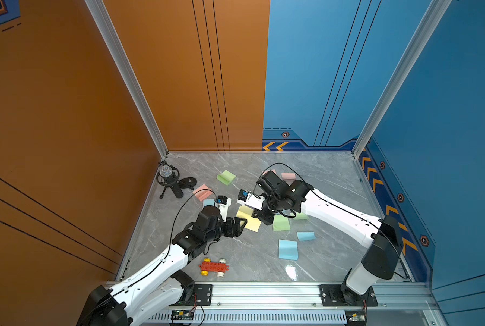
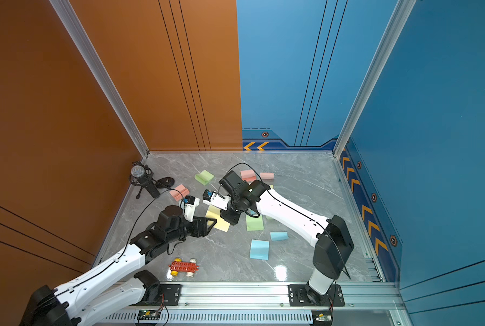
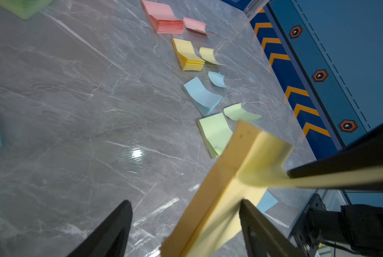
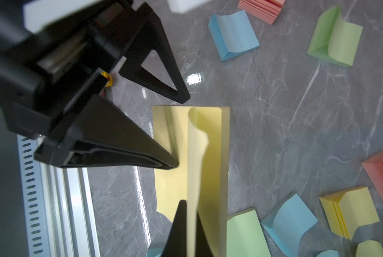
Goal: Tear off pages from different memo pads
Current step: Tear off the paper from the memo pad.
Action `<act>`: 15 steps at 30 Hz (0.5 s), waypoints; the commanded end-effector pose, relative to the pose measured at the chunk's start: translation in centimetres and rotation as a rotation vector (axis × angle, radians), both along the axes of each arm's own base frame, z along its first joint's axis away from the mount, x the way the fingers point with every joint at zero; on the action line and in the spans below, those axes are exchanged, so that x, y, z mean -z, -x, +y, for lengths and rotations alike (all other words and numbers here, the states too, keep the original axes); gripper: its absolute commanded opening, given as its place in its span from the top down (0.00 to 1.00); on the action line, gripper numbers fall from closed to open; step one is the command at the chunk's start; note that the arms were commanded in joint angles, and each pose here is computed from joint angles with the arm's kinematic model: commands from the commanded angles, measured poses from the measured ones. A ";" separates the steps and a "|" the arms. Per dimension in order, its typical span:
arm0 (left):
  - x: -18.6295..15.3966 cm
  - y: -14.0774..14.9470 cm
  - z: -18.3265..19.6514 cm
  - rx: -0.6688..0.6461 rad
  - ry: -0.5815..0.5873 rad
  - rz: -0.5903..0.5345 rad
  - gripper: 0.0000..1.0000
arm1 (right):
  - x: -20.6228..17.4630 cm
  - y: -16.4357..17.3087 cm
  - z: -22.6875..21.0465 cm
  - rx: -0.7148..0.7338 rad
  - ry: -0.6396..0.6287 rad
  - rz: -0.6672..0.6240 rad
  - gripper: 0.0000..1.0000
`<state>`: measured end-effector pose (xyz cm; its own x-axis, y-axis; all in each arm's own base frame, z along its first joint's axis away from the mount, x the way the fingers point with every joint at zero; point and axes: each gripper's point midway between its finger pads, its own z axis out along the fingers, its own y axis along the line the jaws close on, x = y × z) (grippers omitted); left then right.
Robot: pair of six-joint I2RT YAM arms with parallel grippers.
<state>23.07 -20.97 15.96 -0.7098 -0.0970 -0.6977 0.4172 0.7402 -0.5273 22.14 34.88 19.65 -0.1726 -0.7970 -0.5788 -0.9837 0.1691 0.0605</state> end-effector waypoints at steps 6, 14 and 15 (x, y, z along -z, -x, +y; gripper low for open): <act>-3.6 4.1 -2.6 0.203 0.100 -0.176 0.23 | -2.5 5.9 -1.8 -0.247 -0.144 0.099 1.00; -3.6 4.2 -2.5 0.170 0.084 -0.208 1.00 | -3.1 4.0 -3.0 -0.167 -0.149 0.079 1.00; -3.1 3.7 -2.1 0.129 0.063 -0.187 1.00 | -3.1 3.5 -3.1 -0.149 -0.145 0.061 1.00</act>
<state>18.18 -23.94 20.25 -0.5722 -0.0421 -0.8190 0.6614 0.5667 -0.4912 18.73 32.47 22.53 -0.0942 -0.7281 -0.6790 -0.9907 0.0010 0.1363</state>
